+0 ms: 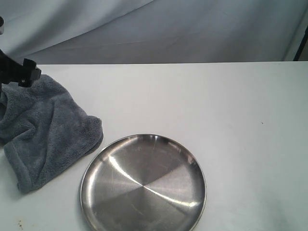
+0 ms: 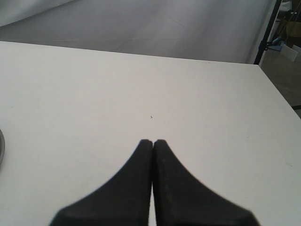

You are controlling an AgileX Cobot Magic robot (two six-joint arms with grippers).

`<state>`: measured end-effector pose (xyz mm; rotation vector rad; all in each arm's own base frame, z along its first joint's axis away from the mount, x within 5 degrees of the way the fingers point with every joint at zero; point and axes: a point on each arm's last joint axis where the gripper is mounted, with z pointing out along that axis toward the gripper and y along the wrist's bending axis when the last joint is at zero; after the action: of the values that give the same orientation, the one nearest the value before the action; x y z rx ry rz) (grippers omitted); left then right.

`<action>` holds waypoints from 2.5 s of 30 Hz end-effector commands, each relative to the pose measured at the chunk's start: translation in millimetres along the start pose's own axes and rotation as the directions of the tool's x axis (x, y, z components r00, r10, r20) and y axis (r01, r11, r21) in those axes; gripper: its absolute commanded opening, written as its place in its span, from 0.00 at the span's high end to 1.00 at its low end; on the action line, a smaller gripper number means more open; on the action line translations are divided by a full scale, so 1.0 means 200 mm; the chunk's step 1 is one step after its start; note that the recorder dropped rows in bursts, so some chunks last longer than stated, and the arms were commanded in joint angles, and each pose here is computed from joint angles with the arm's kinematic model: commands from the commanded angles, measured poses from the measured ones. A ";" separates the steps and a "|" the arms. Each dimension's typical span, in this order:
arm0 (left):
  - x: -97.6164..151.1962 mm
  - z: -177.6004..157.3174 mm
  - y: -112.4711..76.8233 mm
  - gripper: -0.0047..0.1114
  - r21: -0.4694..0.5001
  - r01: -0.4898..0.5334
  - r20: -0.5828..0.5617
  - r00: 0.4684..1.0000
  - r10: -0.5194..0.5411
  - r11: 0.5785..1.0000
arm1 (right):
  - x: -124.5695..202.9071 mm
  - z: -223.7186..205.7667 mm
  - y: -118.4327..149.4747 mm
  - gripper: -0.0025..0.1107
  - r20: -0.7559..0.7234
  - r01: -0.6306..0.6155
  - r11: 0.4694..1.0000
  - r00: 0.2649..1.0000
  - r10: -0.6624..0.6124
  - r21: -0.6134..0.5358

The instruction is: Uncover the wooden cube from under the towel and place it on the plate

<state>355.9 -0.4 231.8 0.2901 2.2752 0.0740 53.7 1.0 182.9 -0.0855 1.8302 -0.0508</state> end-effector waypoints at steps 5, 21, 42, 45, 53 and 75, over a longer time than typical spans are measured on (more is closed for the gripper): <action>-0.04 0.01 0.01 0.06 -0.024 0.034 0.064 0.997 -0.033 0.999 | 0.00 0.00 0.00 0.98 0.005 -0.003 1.000 1.000 0.003 0.007; 0.03 0.33 0.01 0.06 -0.021 0.135 -0.011 0.991 -0.135 0.991 | 0.00 0.00 0.00 0.98 0.005 -0.003 1.000 1.000 0.003 0.007; 0.07 0.46 0.01 0.06 -0.023 0.156 -0.042 0.987 -0.157 0.987 | 0.00 0.00 0.00 0.98 0.005 -0.003 1.000 1.000 0.003 0.007; 0.07 0.46 0.01 0.06 -0.022 0.156 -0.044 0.987 -0.157 0.987 | 0.00 0.00 0.00 0.98 0.005 -0.003 1.000 1.000 0.003 0.007; 0.09 0.47 0.01 0.38 -0.019 0.157 -0.059 0.986 -0.158 0.987 | 0.00 0.00 0.00 0.98 0.005 -0.003 1.000 1.000 0.003 0.007; 0.06 0.45 0.01 0.96 -0.021 0.112 -0.046 0.993 -0.113 0.994 | 0.00 0.00 0.00 0.98 0.005 -0.003 1.000 1.000 0.003 0.007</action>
<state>416.3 3.5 158.2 0.1480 2.3320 0.0531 53.7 1.0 182.9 -0.0855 1.8302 -0.0508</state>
